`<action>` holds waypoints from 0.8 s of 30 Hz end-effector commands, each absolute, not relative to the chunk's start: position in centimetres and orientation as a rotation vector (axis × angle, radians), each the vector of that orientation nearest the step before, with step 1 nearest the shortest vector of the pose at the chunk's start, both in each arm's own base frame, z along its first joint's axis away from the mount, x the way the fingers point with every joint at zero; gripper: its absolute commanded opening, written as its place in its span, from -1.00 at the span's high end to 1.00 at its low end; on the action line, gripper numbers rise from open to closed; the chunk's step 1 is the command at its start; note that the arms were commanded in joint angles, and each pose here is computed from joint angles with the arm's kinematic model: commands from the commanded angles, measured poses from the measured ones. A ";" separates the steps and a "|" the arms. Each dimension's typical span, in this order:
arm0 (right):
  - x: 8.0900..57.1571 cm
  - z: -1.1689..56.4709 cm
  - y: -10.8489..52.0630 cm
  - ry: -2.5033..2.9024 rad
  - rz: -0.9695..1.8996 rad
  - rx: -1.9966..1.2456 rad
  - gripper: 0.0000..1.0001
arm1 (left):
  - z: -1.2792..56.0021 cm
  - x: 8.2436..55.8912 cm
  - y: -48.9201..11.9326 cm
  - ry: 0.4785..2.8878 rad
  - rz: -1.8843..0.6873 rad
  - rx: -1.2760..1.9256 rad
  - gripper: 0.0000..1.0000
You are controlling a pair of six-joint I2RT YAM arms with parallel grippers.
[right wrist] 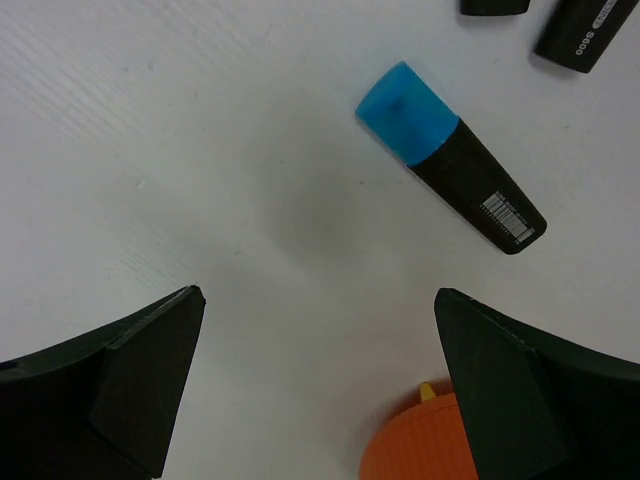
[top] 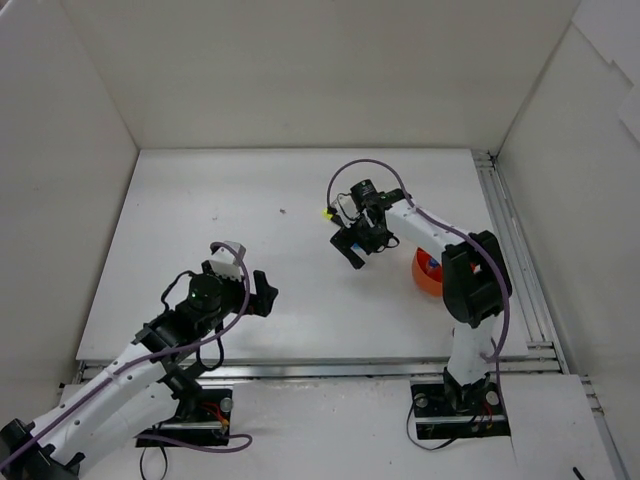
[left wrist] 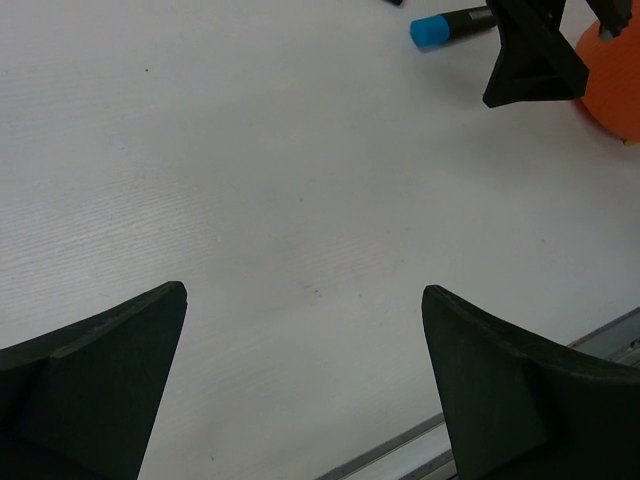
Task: Sort the stationery into containers
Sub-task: Pick up the pen from the center of the board.
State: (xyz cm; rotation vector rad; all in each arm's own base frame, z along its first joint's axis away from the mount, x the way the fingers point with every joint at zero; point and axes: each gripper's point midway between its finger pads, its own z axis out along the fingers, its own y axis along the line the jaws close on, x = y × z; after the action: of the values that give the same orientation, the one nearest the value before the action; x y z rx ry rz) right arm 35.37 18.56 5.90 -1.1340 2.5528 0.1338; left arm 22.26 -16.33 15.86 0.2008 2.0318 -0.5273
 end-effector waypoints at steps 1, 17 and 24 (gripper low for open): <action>37.3 8.4 18.7 2.397 0.141 -1.342 -0.96 | 18.5 23.2 -16.1 1.959 -0.524 0.165 -0.99; 40.9 3.3 17.5 2.438 0.114 -1.491 -0.96 | 18.1 24.0 -15.8 1.980 -0.466 0.144 -0.99; 38.9 2.2 19.1 2.486 0.311 -1.510 -0.81 | 18.0 24.1 -15.7 1.983 -0.464 0.140 -0.99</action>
State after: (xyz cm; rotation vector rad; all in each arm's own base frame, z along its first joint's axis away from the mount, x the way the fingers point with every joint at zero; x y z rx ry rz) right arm 40.22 18.05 1.52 -1.4852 2.4752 0.1953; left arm 22.86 -15.50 14.82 0.1720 2.0640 -0.4500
